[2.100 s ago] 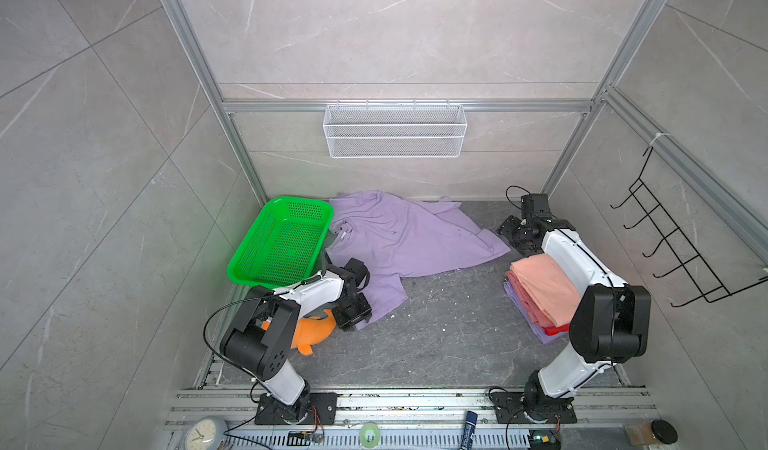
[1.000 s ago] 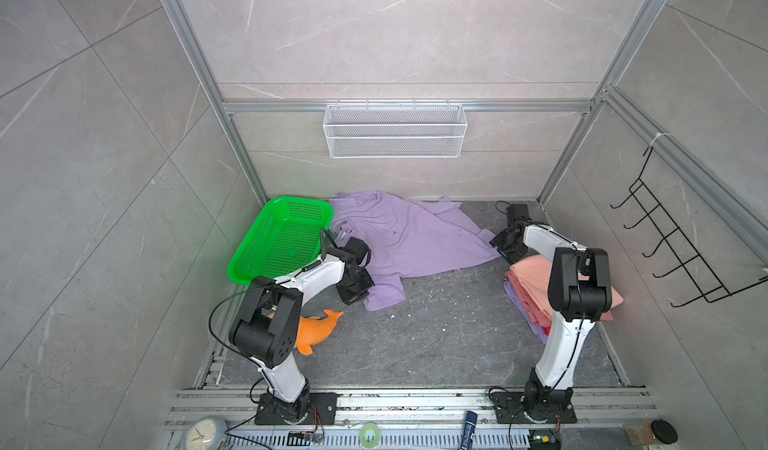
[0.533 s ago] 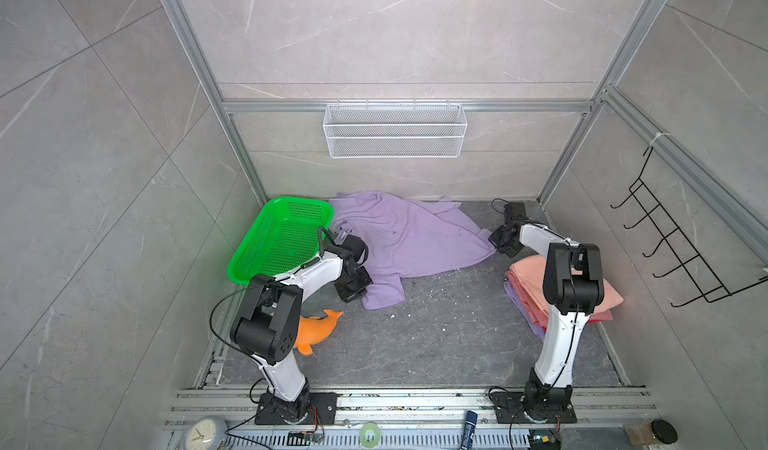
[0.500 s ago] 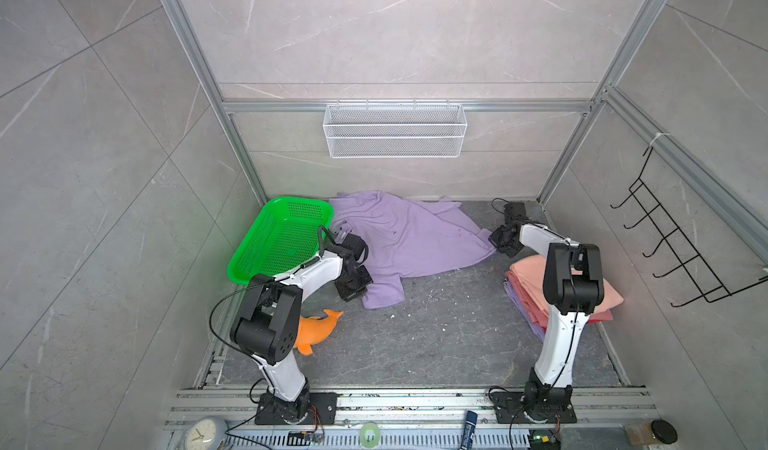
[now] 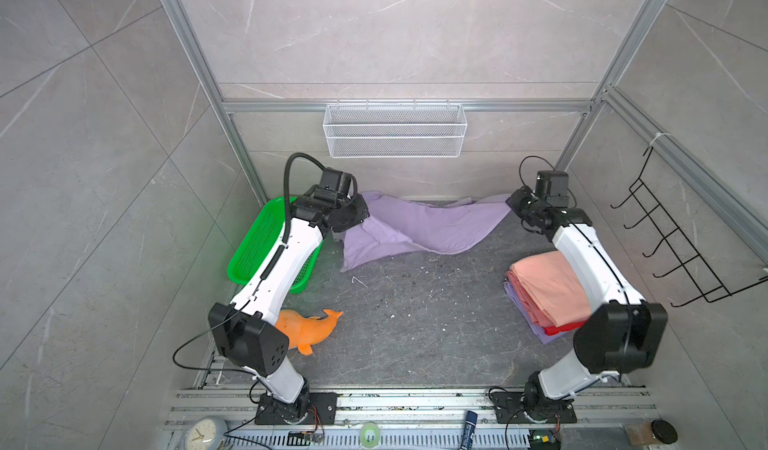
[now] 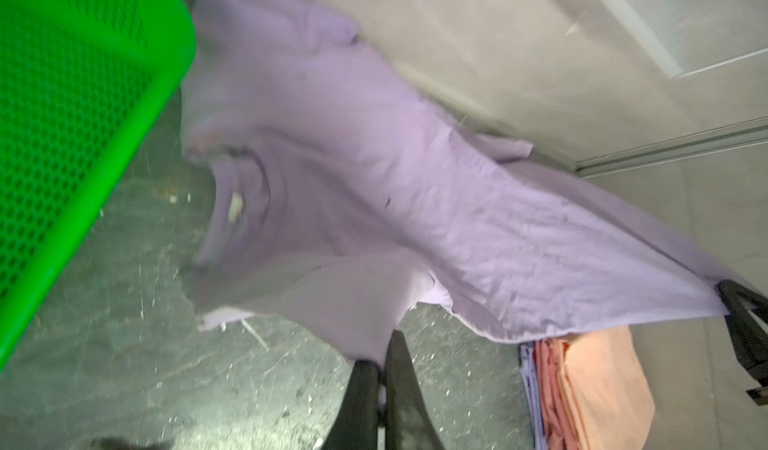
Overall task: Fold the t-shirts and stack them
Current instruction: 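Lift the lavender t-shirt high with both grippers, spreading it between them, then lower the shirt onto the table with both grippers, laying it flat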
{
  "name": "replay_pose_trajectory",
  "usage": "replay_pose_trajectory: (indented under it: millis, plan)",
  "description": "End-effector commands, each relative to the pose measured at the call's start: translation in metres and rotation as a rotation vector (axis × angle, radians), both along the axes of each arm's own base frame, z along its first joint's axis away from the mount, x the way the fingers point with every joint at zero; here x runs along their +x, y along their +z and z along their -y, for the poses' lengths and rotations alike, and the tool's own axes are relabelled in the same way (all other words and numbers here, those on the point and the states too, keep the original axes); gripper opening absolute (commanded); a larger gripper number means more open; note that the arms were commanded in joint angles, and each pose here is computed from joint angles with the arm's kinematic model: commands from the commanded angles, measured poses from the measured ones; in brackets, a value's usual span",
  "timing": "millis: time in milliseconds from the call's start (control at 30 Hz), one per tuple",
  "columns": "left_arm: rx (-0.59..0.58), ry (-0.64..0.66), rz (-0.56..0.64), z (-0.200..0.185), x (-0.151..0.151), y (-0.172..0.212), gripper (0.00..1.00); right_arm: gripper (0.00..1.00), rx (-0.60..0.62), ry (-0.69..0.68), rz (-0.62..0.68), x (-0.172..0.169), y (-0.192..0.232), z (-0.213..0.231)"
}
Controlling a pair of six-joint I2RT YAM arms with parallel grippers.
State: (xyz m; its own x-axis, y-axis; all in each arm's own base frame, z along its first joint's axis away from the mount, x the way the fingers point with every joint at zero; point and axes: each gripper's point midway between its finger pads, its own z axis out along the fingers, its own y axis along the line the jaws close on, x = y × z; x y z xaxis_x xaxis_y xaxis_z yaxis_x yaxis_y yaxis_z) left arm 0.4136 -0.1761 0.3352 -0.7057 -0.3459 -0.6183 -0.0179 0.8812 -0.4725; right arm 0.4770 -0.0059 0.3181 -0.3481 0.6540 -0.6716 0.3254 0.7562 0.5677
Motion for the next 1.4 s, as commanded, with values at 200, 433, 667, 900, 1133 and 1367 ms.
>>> replay_pose_trajectory:
  millis: [200, 433, 667, 900, 1133, 1367]
  plan:
    - [0.116, -0.025, 0.694, -0.053, -0.076, 0.234, 0.00, 0.00, -0.161, 0.088, 0.492, -0.087, 0.207, -0.008]
    - [0.049, -0.074, 1.024, -0.073, -0.167, 0.324, 0.00, 0.00, -0.244, 0.089, 0.771, -0.159, 0.316, -0.011]
    - [0.091, -0.009, 0.973, -0.060, -0.100, 0.305, 0.00, 0.00, -0.162, 0.096, 0.736, -0.105, 0.299, -0.013]
    - [0.273, 0.187, 0.914, -0.060, 0.011, 0.277, 0.00, 0.00, -0.049, 0.109, 0.649, -0.016, 0.254, -0.017]
    - [0.215, 0.176, 0.972, -0.063, 0.056, 0.292, 0.00, 0.00, 0.015, 0.120, 0.699, 0.016, 0.266, -0.020]
    - [0.184, 0.155, 1.026, -0.086, -0.001, 0.321, 0.00, 0.00, -0.056, 0.152, 0.798, -0.035, 0.324, -0.024]
